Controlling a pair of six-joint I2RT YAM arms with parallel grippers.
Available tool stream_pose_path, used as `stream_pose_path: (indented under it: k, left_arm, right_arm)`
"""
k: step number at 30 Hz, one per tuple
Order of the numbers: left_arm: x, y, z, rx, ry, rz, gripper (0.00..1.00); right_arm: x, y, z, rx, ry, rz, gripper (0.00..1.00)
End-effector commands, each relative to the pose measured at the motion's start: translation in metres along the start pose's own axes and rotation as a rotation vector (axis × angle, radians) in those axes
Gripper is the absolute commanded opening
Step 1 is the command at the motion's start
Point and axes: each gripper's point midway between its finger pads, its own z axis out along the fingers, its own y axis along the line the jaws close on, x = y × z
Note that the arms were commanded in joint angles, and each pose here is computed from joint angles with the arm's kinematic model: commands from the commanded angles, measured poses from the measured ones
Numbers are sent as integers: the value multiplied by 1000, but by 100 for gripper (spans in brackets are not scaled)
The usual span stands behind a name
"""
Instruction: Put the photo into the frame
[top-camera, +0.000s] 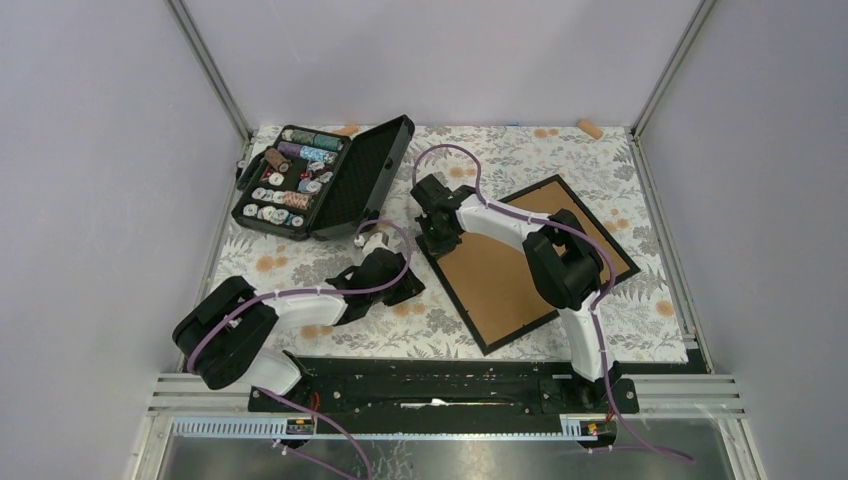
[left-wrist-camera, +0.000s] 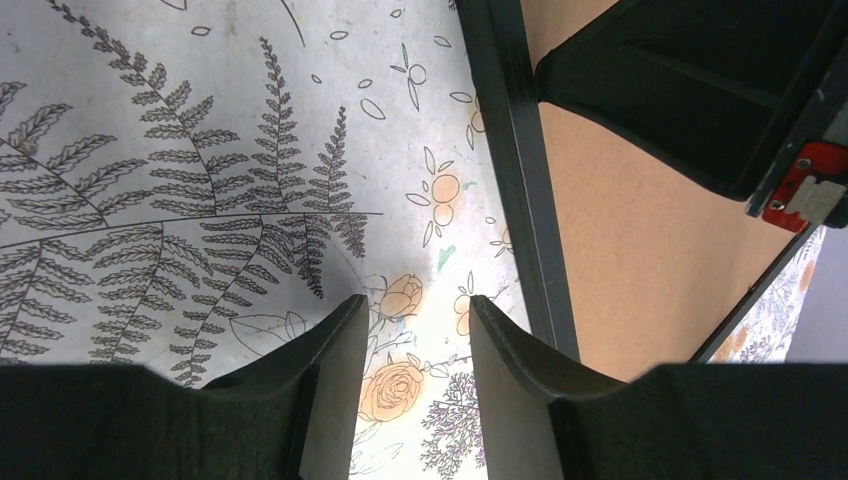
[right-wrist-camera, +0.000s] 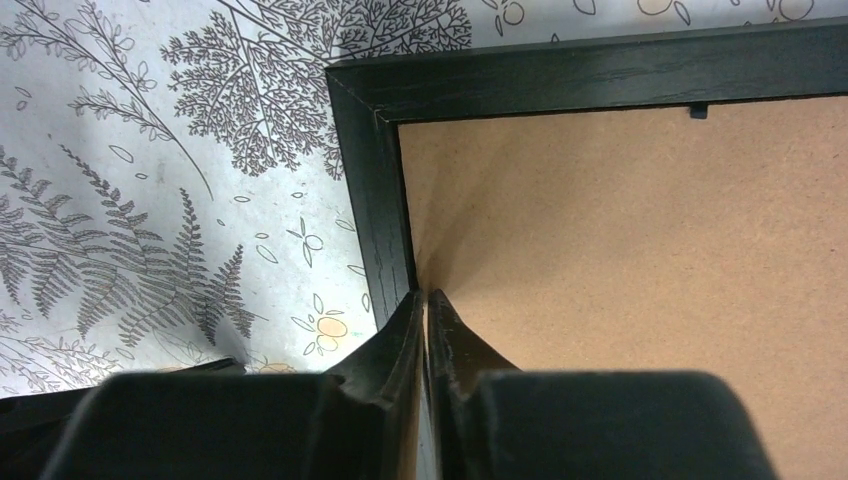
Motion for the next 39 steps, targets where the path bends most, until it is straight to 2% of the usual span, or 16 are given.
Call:
stream_pose_path:
  k: [1,4,11,16,19,27,28,31,32,33,35,36,39]
  left_arm:
    - [-9,-9,-6,18,-51,42,47]
    - [-8,-14,-9,30,-57,48,47]
    - [-9,-12,-13,26,-65,48,47]
    - [-10,-13,-16,27,-67,44,47]
    - [-13,-12,-21,23,-82,49,47]
    - [-15,-8,-31,27,-103,44,47]
    - [-15,-8,-31,27,-102,44,47]
    - [-13,-8,-30,28,-93,44,48]
    - [-12,-8,-30,31,-87,46,48]
    - [-11,-9,-30,33,-84,48,48]
    - [-10,-10,-29,37,-77,50,48]
    - [-10,-11,-29,40,-73,51,48]
    - [-7,-13,-27,50,-60,55,48]
  right_arm:
    - [69,-56,45,235,196,-30,5]
    - [81,-66,50,263,217,-90,0]
    - [105,-59,48,266,221,-174,0]
    - [121,-78,51,423,248,-266,0]
    - [124,-72,49,413,228,-289,0]
    - [133,-67,38,399,203,-269,0]
    - [128,-64,38,391,169,-264,0]
    - [114,-52,35,299,93,-148,0]
    - [104,-45,29,250,67,-89,2]
    - [91,-38,22,194,38,-30,9]
    - [67,-29,5,85,-4,75,34]
    - [58,-26,-2,35,-13,111,42]
    - [46,-27,-15,-34,-13,137,50]
